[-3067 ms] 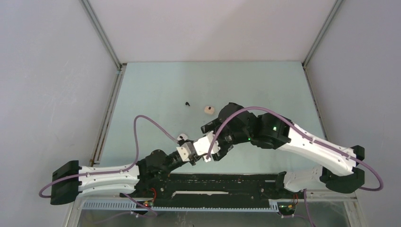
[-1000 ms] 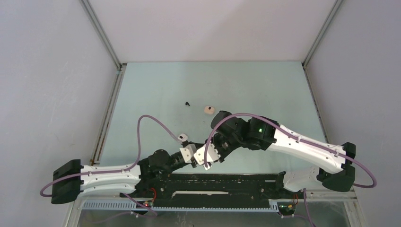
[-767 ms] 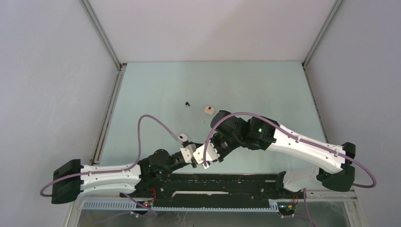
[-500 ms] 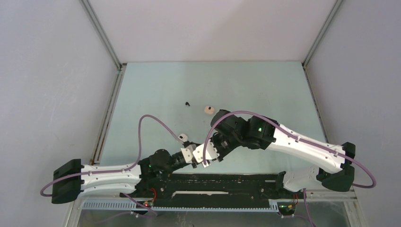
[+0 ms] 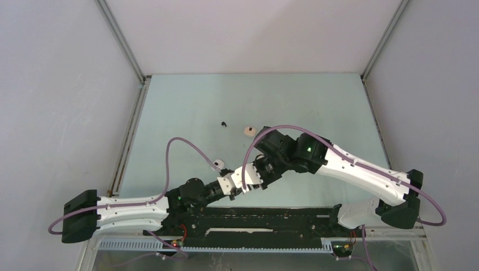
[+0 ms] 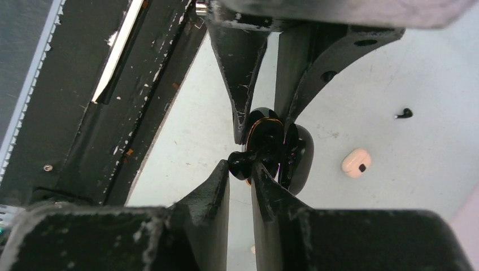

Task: Insert the wireless bluetooth earbuds into the charging case
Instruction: Adjust the earbud with the charging case.

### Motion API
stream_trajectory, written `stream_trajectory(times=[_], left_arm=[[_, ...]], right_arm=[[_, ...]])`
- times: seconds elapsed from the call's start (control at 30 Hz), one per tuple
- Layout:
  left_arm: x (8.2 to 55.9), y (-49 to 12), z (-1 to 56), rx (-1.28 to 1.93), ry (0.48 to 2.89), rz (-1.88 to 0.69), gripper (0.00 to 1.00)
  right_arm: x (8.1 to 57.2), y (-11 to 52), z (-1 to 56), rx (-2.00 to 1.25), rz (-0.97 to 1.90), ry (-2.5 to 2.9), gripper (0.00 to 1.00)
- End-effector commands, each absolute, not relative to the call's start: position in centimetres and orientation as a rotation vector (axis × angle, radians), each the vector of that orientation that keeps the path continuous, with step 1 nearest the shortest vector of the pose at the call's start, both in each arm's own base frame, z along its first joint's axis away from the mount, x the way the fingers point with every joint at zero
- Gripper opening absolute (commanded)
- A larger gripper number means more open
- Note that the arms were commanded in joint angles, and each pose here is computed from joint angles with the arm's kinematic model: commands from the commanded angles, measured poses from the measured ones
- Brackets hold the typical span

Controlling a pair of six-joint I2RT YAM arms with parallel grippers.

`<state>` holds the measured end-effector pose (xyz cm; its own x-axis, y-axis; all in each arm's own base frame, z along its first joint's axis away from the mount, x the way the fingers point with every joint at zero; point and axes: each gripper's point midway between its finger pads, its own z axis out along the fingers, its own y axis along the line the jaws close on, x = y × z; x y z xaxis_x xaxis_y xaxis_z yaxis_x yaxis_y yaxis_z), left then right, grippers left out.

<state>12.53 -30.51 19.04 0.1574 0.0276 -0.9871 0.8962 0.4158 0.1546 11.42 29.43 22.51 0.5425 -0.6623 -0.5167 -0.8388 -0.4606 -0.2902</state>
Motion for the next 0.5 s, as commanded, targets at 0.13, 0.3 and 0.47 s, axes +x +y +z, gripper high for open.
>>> stream_trajectory(times=[0.13, 0.3, 0.47], left_arm=[[13.15, -30.95, 21.57, 0.931, 1.2, -0.746, 0.05], [13.07, -31.15, 21.47, 0.942, 1.198, -0.749, 0.05], [13.1, -31.21, 21.4, 0.943, 1.201, -0.748, 0.05]], right_arm=[[11.01, 30.11, 23.98, -2.21, 0.62, 1.304, 0.07], [10.85, 30.32, 23.76, -2.22, 0.646, 1.316, 0.07], [10.55, 30.49, 23.58, -2.233, 0.674, 1.321, 0.07]])
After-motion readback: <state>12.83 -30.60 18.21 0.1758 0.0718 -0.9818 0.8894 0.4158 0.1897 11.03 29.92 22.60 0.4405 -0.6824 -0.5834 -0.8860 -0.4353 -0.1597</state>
